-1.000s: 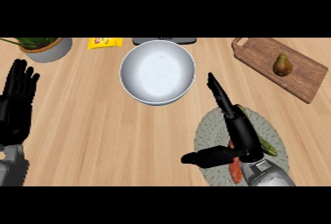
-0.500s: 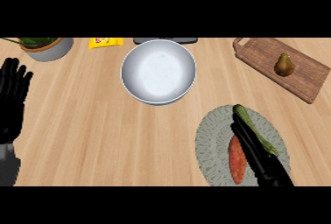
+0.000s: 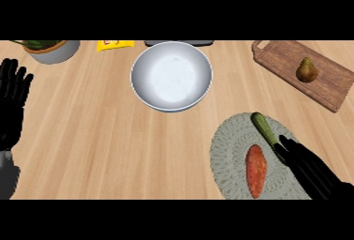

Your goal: Pick the sweet potato from the placemat and place it in the bowl

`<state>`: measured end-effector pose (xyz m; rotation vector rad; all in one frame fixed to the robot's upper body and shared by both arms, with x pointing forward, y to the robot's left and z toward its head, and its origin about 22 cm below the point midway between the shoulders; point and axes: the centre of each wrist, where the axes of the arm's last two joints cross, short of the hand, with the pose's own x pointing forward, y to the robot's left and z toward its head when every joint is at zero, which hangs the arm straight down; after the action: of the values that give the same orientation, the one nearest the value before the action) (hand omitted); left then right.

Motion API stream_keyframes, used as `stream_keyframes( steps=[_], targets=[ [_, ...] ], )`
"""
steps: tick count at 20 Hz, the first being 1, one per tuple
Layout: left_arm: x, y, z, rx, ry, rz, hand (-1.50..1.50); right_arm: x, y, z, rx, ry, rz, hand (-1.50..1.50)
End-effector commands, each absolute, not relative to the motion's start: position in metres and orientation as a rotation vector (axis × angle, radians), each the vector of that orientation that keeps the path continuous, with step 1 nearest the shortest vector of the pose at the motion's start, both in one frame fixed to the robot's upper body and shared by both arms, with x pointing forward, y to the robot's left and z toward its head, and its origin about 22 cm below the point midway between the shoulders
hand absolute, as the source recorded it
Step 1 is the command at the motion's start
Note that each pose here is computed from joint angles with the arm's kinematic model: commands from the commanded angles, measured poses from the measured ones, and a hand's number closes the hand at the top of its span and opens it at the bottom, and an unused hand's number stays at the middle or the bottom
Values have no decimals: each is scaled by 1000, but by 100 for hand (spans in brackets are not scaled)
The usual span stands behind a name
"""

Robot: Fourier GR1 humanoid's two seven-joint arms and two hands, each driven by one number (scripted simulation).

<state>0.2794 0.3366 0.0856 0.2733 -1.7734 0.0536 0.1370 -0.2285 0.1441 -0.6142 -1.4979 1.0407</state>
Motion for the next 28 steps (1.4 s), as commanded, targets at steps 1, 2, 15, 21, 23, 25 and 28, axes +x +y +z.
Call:
stream_keyframes(
  steps=[1, 2, 15, 21, 23, 25, 28],
  targets=[
    [291, 331, 93, 267, -1785, 35, 0, 113, -226, 183, -574, -1329, 1217, -150],
    [288, 337, 84, 277, -1785, 46, 0, 112, -226, 180, -558, -1276, 1260, -150],
    [279, 331, 77, 247, -1779, 7, 0, 141, -229, 177, -542, -1128, 1281, -150],
    [294, 359, 87, 246, -1783, 35, 0, 149, -220, 143, -536, -1097, 1263, -150],
    [301, 350, 94, 265, -1773, 48, 0, 153, -249, 128, -530, -1081, 1253, -150],
    [300, 316, 88, 241, -1782, 30, 0, 152, -228, 127, -544, -1080, 1241, -150],
    [293, 331, 87, 260, -1789, 24, 0, 177, -253, 109, -554, -1058, 1242, -150]
  ],
)
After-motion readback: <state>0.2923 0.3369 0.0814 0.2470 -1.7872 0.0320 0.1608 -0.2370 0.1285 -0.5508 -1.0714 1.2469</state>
